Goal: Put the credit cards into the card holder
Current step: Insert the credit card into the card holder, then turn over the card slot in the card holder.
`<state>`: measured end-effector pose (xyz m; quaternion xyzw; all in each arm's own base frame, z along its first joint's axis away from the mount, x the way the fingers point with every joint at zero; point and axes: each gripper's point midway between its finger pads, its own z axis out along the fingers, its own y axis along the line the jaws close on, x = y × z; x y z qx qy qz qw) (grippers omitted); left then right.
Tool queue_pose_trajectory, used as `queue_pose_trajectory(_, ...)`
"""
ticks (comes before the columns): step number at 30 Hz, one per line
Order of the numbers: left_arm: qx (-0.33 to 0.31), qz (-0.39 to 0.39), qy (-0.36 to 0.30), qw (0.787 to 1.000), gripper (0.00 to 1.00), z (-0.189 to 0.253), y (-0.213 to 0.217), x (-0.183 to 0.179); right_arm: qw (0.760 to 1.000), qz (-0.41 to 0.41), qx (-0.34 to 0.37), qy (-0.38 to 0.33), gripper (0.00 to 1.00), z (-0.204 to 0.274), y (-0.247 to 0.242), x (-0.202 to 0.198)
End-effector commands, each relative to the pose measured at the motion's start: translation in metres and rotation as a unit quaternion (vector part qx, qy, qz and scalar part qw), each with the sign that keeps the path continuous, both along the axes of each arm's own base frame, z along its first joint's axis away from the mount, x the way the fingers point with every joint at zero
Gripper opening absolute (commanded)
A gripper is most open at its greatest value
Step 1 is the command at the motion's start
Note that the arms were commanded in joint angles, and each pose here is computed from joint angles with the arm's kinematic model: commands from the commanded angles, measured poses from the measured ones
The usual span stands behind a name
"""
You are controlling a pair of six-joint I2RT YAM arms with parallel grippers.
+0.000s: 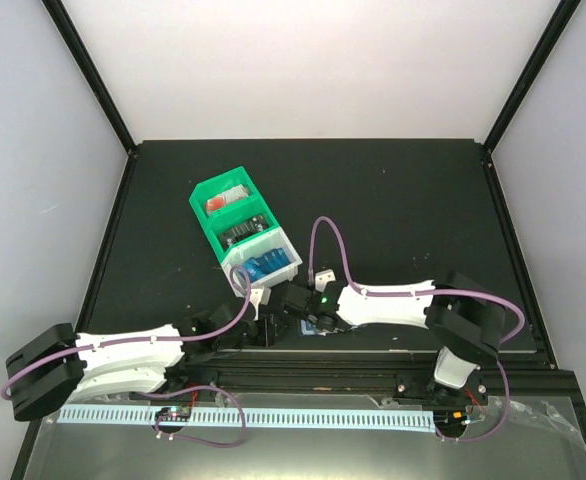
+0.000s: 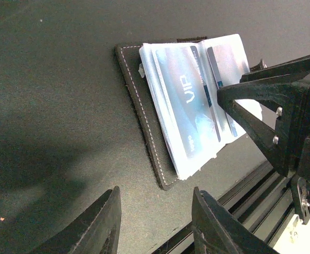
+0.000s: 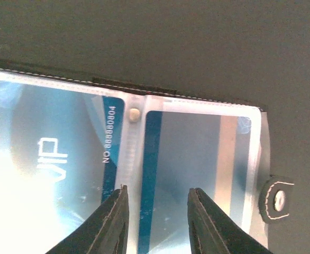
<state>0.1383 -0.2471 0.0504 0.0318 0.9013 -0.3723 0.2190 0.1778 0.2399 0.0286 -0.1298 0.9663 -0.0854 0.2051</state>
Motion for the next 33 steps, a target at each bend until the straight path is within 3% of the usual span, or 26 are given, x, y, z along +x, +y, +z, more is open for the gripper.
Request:
queue_pose_trajectory(1,-0.031,-0.009,-0.010,0.999,0.38,0.020,-0.014,0.005,0.998,0.028,0.052,0.001,0.35,0.011,0.020,-0.001)
queue_pose_trajectory(9,-0.049,-0.018,-0.003,0.999,0.33,0.021,-0.024,0.004,0.988,0.056,0.144,0.019,0.46,0.022,0.056,-0.007)
queue_pose_trajectory(23,-0.047,-0.023,0.011,0.999,0.26,0.007,-0.026,0.002,0.991,0.073,0.109,0.038,0.57,0.004,0.069,-0.013)
queue_pose_trajectory(33,-0.039,0.000,0.019,0.999,0.27,0.000,-0.017,0.005,0.998,0.038,0.053,0.012,0.53,0.001,0.047,-0.004)
